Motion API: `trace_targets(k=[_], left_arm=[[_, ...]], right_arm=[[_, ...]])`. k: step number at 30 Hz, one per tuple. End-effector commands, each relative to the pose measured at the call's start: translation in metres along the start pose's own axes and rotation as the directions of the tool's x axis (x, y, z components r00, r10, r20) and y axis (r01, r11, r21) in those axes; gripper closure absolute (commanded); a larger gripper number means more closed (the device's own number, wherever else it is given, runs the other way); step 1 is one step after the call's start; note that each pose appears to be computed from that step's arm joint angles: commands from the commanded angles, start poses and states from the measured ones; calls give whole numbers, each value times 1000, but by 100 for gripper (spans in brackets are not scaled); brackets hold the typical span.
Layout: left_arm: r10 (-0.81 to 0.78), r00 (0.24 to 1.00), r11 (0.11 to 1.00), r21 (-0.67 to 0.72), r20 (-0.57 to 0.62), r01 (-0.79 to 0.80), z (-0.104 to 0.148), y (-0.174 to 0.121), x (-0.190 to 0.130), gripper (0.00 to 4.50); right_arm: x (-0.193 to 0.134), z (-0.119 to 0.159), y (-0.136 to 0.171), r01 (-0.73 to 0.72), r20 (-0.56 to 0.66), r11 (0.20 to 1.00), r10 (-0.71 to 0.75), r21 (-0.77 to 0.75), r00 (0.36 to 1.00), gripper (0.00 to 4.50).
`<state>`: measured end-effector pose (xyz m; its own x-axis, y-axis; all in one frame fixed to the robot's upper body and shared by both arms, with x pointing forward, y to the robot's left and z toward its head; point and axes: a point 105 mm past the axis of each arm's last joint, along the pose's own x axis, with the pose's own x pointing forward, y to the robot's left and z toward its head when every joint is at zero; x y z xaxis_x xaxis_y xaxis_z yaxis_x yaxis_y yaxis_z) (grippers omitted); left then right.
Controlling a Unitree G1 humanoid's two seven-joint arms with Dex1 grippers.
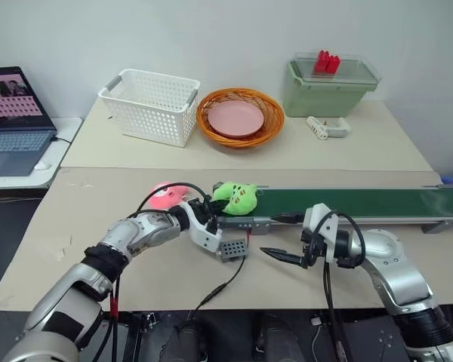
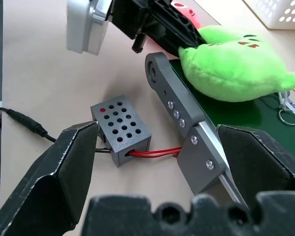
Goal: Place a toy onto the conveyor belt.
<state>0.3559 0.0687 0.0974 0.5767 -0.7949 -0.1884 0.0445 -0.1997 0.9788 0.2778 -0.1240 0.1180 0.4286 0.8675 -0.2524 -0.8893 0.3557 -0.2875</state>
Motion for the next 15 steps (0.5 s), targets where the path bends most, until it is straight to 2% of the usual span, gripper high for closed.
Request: trace_targets(k=[1, 2, 8, 15], left_arm=[[-5, 1000, 1000, -5, -16, 5, -5, 3, 0, 317], [-5, 1000, 1000, -11, -12, 4, -4, 3, 0, 274], [16, 1000, 1000, -21, -18, -16, -5, 8, 3, 85], [16, 1000, 999, -39, -6, -16, -2, 10, 3, 85]], right_arm=[[-4, 13, -3, 18, 30, 999, -17, -33, 999, 0], [-4, 13, -3, 21, 30, 999, -20, -34, 999, 0], [-5, 12, -4, 23, 26, 999, -23, -29, 999, 0], [-4, 12, -4, 24, 26, 999, -24, -27, 999, 0]])
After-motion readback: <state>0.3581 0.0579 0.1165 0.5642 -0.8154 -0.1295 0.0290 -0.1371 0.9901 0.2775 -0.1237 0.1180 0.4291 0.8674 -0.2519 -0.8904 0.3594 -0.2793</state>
